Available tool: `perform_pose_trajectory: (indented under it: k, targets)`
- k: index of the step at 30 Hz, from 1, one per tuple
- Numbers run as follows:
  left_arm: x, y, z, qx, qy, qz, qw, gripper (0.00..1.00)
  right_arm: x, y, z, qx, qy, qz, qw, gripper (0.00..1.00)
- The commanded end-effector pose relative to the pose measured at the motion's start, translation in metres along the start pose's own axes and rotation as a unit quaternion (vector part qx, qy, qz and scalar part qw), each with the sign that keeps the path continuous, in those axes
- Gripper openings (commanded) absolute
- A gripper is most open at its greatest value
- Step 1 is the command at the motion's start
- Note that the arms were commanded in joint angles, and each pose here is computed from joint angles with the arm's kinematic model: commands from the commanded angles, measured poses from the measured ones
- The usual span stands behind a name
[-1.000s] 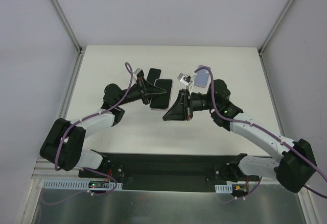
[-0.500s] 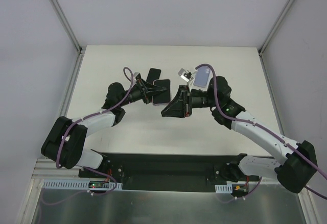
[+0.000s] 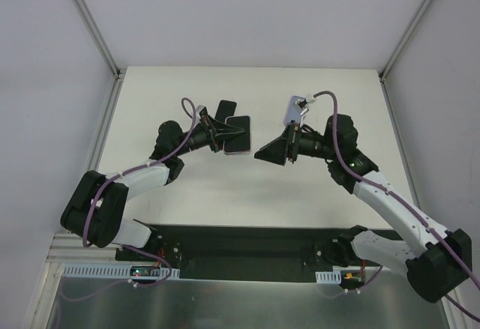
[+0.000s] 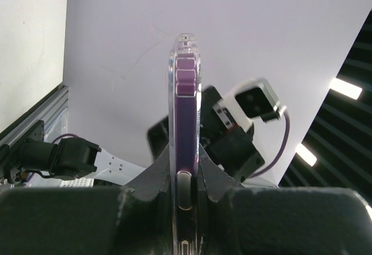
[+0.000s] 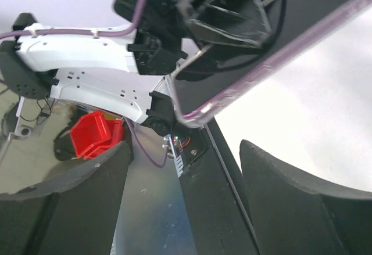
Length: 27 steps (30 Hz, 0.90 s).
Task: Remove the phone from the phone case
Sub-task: Remove the phone case from the phone.
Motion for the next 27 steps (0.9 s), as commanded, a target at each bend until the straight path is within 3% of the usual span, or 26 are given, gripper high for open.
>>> perform_pose_trajectory:
  k: [1,9,22,27]
  targets:
    - [-0.001,-0.017,-0.036,-0.067,-0.057,0.036,0.996,0.0,-0.01,0.002,-0.003,-0.044,0.024,0.015,0.999,0.78]
    - [-0.003,-0.016,-0.037,-0.07,-0.058,0.035,0.995,0.0,-0.021,0.013,0.008,-0.058,0.081,0.022,0.995,0.71]
    - [-0.002,-0.018,-0.041,-0.071,-0.064,0.036,0.995,0.0,-0.037,0.018,0.005,-0.091,0.16,0.006,0.983,0.42]
    - [-0.001,-0.018,-0.042,-0.072,-0.065,0.035,0.995,0.0,-0.033,0.021,0.016,-0.097,0.221,-0.012,0.97,0.4]
Point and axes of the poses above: each gripper's point midway between its finger pads, its own x axis back along the fingers, its own z axis along the line the jaws close on, y = z × x, the point moved 4 cm from there along x, back along the fingers, and after that the axes turned 3 degrees about -x, right-handed, at the moved point
